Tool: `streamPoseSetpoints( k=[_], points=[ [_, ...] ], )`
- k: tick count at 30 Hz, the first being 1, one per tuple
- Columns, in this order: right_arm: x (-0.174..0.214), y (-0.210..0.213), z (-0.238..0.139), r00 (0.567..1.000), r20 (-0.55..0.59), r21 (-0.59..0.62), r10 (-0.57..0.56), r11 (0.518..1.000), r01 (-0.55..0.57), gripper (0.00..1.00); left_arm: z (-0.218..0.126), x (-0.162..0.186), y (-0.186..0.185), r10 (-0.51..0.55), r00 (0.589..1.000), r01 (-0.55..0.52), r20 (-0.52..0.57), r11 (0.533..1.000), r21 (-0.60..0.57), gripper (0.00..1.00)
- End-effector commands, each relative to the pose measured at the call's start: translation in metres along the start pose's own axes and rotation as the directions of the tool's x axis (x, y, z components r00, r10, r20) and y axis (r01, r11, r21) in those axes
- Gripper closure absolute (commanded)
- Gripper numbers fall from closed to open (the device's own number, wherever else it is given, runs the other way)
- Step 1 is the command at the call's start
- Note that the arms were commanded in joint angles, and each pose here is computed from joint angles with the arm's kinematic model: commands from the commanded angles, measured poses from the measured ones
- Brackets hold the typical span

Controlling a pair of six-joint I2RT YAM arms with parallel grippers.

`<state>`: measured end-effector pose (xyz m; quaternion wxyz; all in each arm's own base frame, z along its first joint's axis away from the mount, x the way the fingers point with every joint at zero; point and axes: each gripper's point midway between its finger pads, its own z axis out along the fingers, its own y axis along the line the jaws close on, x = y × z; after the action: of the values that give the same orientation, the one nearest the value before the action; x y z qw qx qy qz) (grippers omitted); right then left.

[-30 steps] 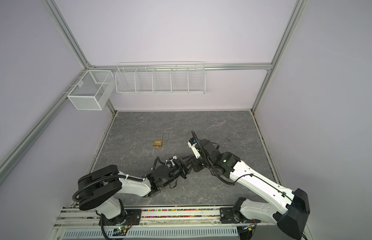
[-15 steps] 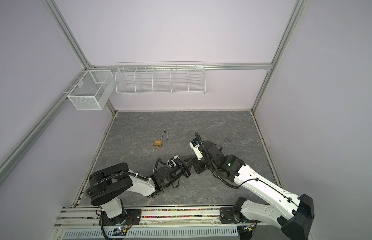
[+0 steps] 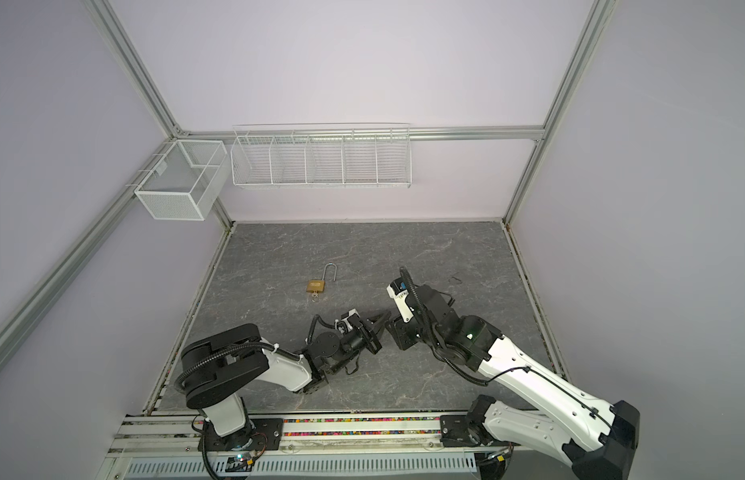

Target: Unlock with the key

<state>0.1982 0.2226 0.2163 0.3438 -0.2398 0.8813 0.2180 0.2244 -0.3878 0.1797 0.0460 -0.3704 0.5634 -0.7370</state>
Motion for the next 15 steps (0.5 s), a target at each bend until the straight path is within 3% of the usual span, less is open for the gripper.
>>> streamPoseSetpoints(
  k=[1, 4, 7, 9, 12, 15],
  points=[
    [0.008, -0.009, -0.014, 0.998, 0.042, 0.011, 0.056, 0.998, -0.056, 0.5, 0.008, -0.006, -0.016, 0.139, 0.99, -0.14, -0.034, 0.99, -0.013, 1.0],
    [0.013, -0.005, -0.017, 0.984, 0.107, -0.094, 0.145, 0.986, -0.135, 0.46, 0.016, 0.004, -0.031, 0.376, 0.921, -0.384, -0.1, 0.92, -0.076, 1.0],
    [0.011, 0.006, -0.014, 0.96, 0.122, -0.27, 0.252, 0.939, -0.212, 0.46, 0.016, 0.026, -0.059, 0.625, 0.765, -0.64, -0.154, 0.764, -0.083, 1.0],
    [0.002, 0.02, -0.015, 0.938, 0.135, -0.427, 0.319, 0.873, -0.236, 0.46, 0.007, 0.039, -0.08, 0.749, 0.643, -0.764, -0.158, 0.64, -0.079, 1.0],
    [-0.018, 0.032, -0.025, 0.908, 0.193, -0.554, 0.372, 0.805, -0.212, 0.46, -0.004, 0.04, -0.092, 0.827, 0.542, -0.841, -0.15, 0.535, -0.088, 1.0],
    [-0.036, 0.037, -0.044, 0.885, 0.282, -0.591, 0.371, 0.793, -0.145, 0.45, -0.006, 0.043, -0.09, 0.862, 0.478, -0.878, -0.17, 0.474, -0.066, 1.0]
  ],
)
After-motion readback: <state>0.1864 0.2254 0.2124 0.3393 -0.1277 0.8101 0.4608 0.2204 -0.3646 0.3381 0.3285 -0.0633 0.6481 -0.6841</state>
